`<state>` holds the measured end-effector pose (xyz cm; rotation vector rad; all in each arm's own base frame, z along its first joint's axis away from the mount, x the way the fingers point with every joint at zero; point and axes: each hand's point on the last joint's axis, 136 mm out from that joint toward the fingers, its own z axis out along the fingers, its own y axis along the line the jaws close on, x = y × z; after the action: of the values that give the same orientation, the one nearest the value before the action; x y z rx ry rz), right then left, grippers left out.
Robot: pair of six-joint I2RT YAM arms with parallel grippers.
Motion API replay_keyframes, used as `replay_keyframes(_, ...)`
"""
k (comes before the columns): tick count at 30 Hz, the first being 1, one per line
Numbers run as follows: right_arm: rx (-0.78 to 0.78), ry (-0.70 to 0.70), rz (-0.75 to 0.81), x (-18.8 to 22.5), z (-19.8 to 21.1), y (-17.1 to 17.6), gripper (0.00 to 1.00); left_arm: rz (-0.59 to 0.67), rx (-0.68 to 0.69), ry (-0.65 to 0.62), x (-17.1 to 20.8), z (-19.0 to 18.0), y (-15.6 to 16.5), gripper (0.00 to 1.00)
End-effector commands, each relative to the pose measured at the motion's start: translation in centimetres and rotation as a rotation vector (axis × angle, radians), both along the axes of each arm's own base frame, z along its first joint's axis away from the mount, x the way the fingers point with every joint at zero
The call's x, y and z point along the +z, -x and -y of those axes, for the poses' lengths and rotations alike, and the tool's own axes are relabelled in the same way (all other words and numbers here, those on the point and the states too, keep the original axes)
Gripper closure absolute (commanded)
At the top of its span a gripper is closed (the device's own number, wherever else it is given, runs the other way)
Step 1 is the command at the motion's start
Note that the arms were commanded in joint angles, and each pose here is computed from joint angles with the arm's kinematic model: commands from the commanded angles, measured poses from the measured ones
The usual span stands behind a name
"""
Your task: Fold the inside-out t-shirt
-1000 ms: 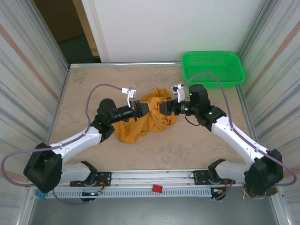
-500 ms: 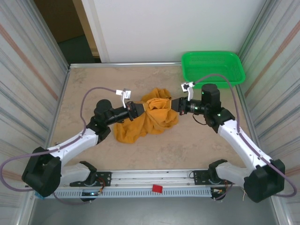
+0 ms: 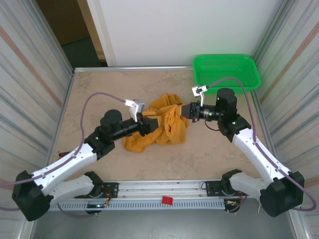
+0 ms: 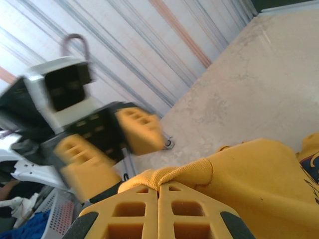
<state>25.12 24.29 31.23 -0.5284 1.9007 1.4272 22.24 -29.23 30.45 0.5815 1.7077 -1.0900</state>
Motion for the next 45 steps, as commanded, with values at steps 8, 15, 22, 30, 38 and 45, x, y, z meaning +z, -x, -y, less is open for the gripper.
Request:
replay_keyframes(8, -0.061, 0.024, -0.039, -0.9, 0.0, -1.2, 1.0, 0.249, 0.085, -0.283, -0.1, 3.6, -0.5, 0.42)
replay_keyframes(15, -0.058, 0.027, -0.039, -1.0, -0.3, -1.2, 1.0, 0.255, 0.105, -0.34, -1.3, 4.8, -1.9, 0.44)
replay_keyframes(22, -0.046, 0.028, -0.036, -1.1, -0.6, -0.8, 1.0, 0.257, 0.212, -0.417, -2.2, 4.1, -4.2, 0.79)
replay_keyframes(30, -0.125, 0.073, -0.075, -4.0, 0.2, -3.1, 1.0, 0.029, -0.013, -0.152, 1.3, 3.4, -3.6, 1.0)
replay_keyframes(38, -0.275, 0.148, -0.171, -7.2, 1.6, -7.7, 0.41, -0.22, -0.202, 0.253, 6.4, 1.5, -3.6, 1.0)
replay_keyframes(45, -0.404, 0.171, -0.094, -4.3, 3.2, -2.8, 0.34, -0.338, -0.177, 0.327, 6.6, 1.6, -4.5, 1.0)
